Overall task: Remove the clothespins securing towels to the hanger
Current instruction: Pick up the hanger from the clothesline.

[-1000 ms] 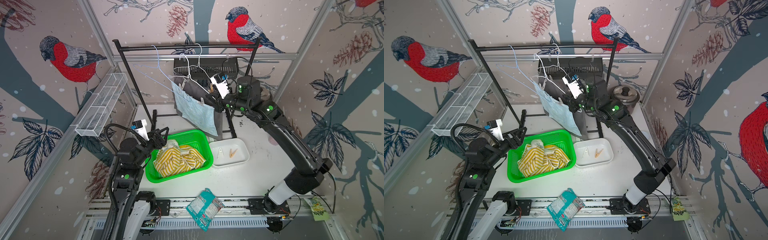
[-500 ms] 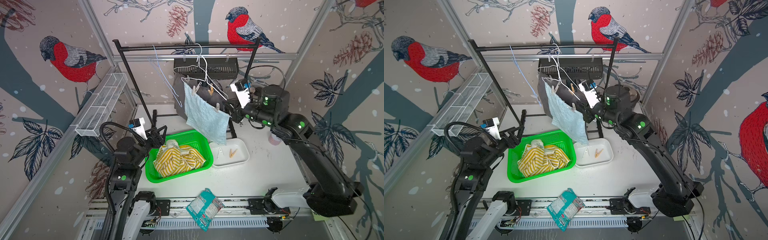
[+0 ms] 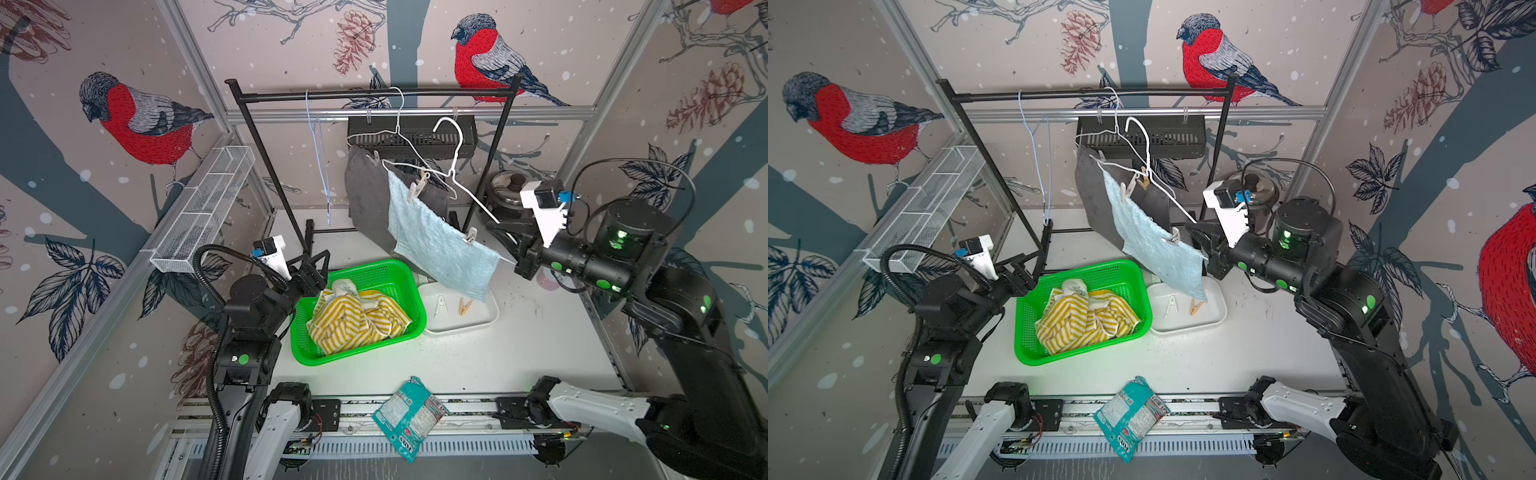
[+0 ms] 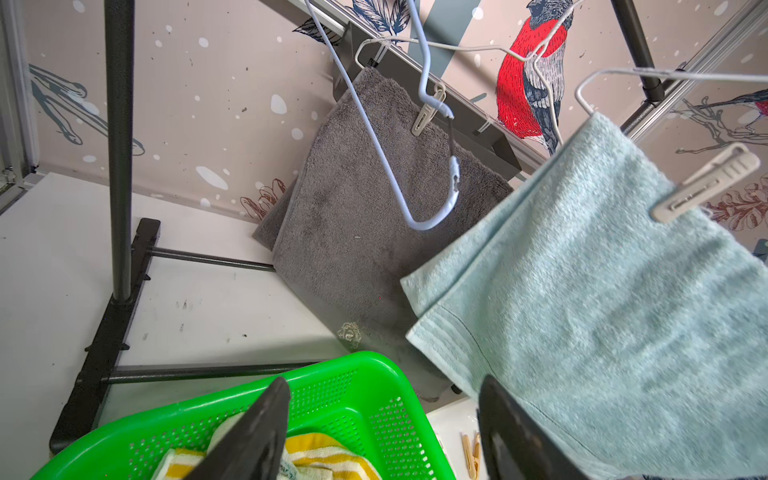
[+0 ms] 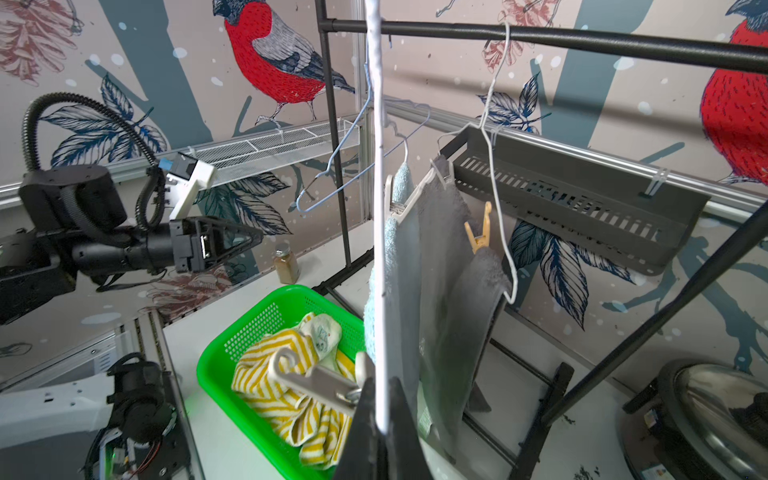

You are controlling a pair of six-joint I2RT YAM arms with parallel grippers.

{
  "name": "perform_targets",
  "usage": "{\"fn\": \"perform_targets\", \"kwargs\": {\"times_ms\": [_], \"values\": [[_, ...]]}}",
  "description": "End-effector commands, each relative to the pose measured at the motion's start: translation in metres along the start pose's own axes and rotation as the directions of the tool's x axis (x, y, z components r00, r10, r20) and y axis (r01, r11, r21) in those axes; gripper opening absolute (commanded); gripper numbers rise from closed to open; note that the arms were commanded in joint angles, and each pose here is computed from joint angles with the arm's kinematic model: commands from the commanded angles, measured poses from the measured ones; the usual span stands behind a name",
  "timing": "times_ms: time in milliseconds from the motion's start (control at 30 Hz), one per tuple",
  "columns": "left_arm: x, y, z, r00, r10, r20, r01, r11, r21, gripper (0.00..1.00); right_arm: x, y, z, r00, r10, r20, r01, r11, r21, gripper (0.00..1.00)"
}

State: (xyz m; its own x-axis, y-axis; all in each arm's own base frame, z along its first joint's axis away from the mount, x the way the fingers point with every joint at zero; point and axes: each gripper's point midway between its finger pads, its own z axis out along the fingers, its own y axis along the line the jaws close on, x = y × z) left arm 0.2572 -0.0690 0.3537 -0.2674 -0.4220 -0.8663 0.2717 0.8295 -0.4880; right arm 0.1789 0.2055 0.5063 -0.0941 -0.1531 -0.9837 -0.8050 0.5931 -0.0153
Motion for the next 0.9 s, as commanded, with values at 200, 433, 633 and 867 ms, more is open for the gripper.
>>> {"fn": "perform_targets", "kwargs": {"times_ms": [200,433,633,867], "values": [[-0.026,-0.005,-0.015,0.996,0.079,0.044,-0.077,0.995,-0.058,0.71,0.019,0.037,-0.003,0.998,-0.046,-0.031,0.038,0.976,-0.213,0.00],[-0.067,-0.018,-0.045,0.981,0.172,0.090,-0.158,0.977,-0.145,0.70,0.002,0.058,0.007,0.995,-0.104,0.008,0.100,0.935,-0.340,0.00],[-0.104,-0.039,-0.071,0.952,0.271,0.144,-0.246,0.954,-0.174,0.71,-0.002,0.072,0.033,0.987,-0.155,0.030,0.153,0.895,-0.420,0.00],[-0.131,-0.064,-0.081,0.931,0.316,0.184,-0.294,0.946,-0.137,0.71,0.001,0.075,0.084,0.987,-0.154,0.040,0.155,0.872,-0.464,0.00]]}}
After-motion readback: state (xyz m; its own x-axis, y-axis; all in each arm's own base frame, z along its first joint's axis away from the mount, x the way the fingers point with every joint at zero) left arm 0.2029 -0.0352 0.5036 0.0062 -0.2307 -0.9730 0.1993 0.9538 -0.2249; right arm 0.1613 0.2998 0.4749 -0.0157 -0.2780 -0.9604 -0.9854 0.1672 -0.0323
